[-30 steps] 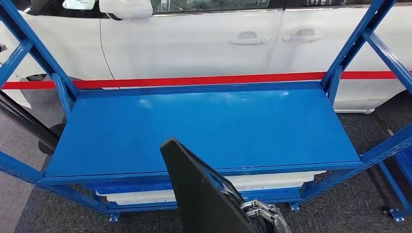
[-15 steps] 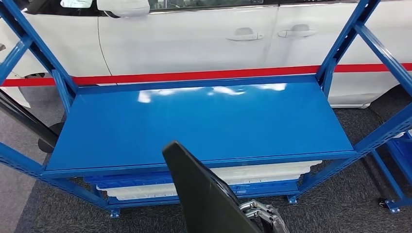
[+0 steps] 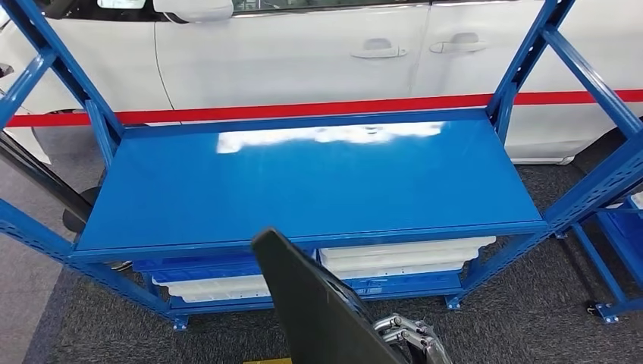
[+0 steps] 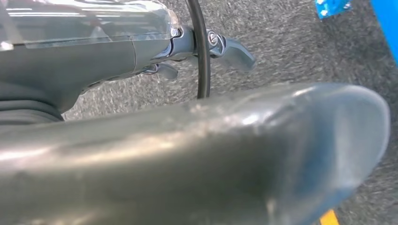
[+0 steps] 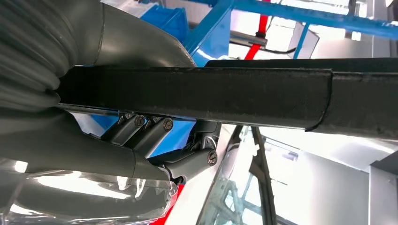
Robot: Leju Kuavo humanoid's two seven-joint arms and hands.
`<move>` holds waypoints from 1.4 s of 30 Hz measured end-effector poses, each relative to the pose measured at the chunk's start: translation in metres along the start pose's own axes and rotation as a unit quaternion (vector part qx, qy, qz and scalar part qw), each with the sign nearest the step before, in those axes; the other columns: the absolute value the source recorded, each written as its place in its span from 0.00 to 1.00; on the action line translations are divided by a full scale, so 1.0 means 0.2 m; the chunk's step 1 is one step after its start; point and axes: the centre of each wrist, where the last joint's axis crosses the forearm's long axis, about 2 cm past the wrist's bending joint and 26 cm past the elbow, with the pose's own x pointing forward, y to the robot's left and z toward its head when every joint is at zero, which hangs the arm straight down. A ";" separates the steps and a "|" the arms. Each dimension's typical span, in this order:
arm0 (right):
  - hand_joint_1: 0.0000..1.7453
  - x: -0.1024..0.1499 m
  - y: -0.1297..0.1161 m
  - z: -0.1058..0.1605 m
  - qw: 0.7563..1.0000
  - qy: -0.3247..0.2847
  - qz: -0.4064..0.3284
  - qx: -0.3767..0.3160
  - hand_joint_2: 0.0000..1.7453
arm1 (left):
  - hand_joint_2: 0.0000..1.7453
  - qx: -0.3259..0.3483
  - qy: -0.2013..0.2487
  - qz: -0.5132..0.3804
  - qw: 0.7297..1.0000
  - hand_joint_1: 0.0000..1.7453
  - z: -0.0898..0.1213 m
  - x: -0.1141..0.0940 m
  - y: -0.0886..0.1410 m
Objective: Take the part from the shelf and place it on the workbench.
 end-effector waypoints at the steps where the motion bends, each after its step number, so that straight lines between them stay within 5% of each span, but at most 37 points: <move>1: 1.00 0.00 0.00 0.00 1.000 0.000 -0.002 0.000 1.00 | 0.00 0.000 0.000 -0.001 1.000 0.00 0.00 0.00 0.00; 42: 1.00 0.00 0.01 0.03 1.000 0.012 -0.028 -0.003 1.00 | 0.00 -0.014 -0.003 -0.033 0.999 0.00 0.01 -0.03 0.05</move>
